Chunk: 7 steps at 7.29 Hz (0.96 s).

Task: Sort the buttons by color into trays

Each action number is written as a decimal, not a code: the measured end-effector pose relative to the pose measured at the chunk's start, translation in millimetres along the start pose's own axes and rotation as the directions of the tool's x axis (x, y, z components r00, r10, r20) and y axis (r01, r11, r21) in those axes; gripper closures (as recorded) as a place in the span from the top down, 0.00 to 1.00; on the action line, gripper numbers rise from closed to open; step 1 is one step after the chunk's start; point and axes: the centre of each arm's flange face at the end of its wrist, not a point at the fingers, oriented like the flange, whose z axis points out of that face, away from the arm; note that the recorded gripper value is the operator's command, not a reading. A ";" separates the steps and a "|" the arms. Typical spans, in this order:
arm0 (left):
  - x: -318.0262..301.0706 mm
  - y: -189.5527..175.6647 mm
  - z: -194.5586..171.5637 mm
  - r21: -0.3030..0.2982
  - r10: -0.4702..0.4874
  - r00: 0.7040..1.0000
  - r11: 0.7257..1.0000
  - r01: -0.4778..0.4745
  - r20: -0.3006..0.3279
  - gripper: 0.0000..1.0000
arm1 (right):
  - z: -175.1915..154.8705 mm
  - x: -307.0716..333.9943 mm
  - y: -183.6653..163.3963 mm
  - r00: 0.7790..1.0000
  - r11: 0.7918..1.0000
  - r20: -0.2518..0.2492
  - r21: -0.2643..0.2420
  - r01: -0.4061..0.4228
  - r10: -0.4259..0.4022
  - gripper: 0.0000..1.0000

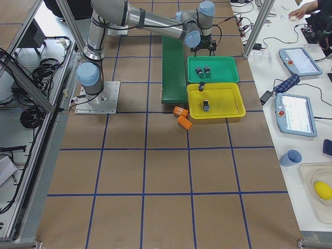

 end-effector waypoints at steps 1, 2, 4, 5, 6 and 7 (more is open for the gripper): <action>-0.1 0.8 -0.7 0.002 0.000 1.000 1.000 0.000 0.000 1.00 | -39.0 -17.4 3.3 0.999 0.999 0.007 -0.002 -0.044 0.044 1.00; -0.1 1.7 -1.4 0.002 -0.001 1.000 1.000 0.001 0.001 1.00 | -74.5 -37.6 6.8 0.995 0.995 0.020 -0.006 -0.098 0.098 1.00; -0.4 0.9 -2.9 0.004 -0.001 1.000 1.000 0.001 0.002 1.00 | -120.9 -78.7 13.4 0.962 0.963 0.052 -0.021 -0.269 0.269 1.00; -0.4 1.2 -2.9 0.004 -0.001 1.000 1.000 0.001 0.002 1.00 | -126.4 -92.1 15.7 0.909 0.911 0.062 -0.037 -0.410 0.412 1.00; -0.2 1.7 -2.6 0.003 -0.001 1.000 1.000 0.001 0.002 1.00 | -131.0 -100.0 17.2 0.831 0.833 0.052 -0.046 -0.552 0.553 1.00; 0.0 2.4 -2.4 0.003 -0.001 1.000 1.000 0.001 0.002 1.00 | -136.7 -104.7 18.1 0.738 0.739 0.040 -0.047 -0.672 0.674 1.00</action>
